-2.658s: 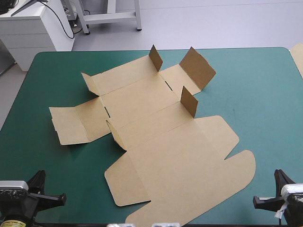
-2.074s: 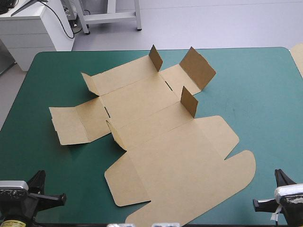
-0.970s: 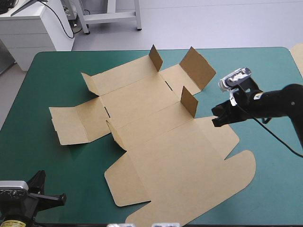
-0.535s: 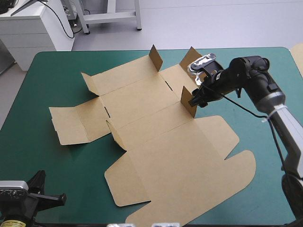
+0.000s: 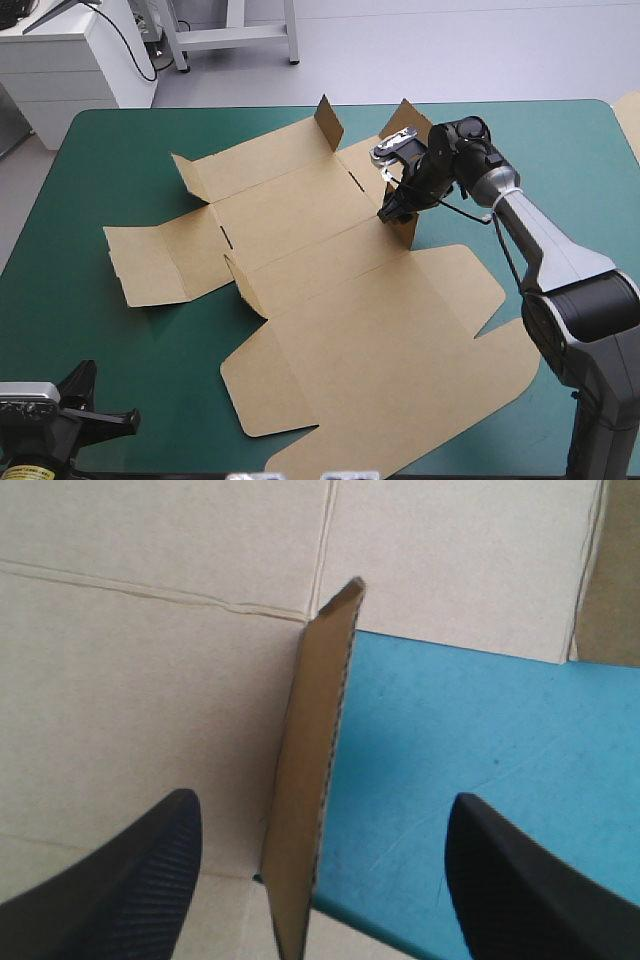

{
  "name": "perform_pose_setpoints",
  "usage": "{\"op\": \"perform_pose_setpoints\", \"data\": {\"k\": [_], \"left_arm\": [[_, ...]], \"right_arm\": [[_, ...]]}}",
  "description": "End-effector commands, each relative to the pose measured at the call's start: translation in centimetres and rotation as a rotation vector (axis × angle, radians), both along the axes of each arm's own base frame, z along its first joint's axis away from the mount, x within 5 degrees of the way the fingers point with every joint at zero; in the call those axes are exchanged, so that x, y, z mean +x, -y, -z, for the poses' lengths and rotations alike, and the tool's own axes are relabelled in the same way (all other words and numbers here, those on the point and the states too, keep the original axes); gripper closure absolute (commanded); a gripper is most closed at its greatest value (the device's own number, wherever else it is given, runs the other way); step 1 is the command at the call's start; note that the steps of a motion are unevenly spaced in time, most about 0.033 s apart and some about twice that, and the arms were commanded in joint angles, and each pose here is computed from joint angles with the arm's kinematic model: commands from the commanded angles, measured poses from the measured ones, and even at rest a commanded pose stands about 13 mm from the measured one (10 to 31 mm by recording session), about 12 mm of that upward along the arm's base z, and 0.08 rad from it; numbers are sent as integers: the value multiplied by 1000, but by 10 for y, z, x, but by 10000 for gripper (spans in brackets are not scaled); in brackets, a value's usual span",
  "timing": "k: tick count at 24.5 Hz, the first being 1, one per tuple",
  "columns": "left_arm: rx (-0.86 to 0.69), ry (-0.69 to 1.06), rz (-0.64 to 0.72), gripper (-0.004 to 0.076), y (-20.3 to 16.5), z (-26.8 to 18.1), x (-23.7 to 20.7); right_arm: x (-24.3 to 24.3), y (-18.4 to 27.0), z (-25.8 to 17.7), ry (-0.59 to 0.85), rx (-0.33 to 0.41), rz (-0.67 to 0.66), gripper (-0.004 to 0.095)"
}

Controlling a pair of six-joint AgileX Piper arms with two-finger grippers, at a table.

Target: Fold the box

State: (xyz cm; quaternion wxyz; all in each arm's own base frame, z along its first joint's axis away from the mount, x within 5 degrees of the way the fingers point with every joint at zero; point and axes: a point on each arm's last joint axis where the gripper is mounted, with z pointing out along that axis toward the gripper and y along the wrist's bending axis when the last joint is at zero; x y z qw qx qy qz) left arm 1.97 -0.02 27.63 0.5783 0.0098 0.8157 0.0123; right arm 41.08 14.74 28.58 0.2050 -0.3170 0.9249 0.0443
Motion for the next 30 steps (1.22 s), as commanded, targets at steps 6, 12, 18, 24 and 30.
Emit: {"op": "perform_pose_setpoints", "data": {"k": [6,12,18,24,30], "left_arm": [[-8,79,9,731,1,-12,3],[-8,79,9,731,1,-12,3],[-8,79,9,731,1,-12,3],[-8,79,9,731,1,-12,3],[-8,79,9,731,1,-12,3]], "right_arm": [[10,-3,-12,120,27,-1,496],[10,-4,-12,125,26,-46,929],[8,-5,-20,164,-46,-249,929],[1,-13,-40,189,-43,-454,929],[-15,-34,-53,219,-132,-777,929]]}}
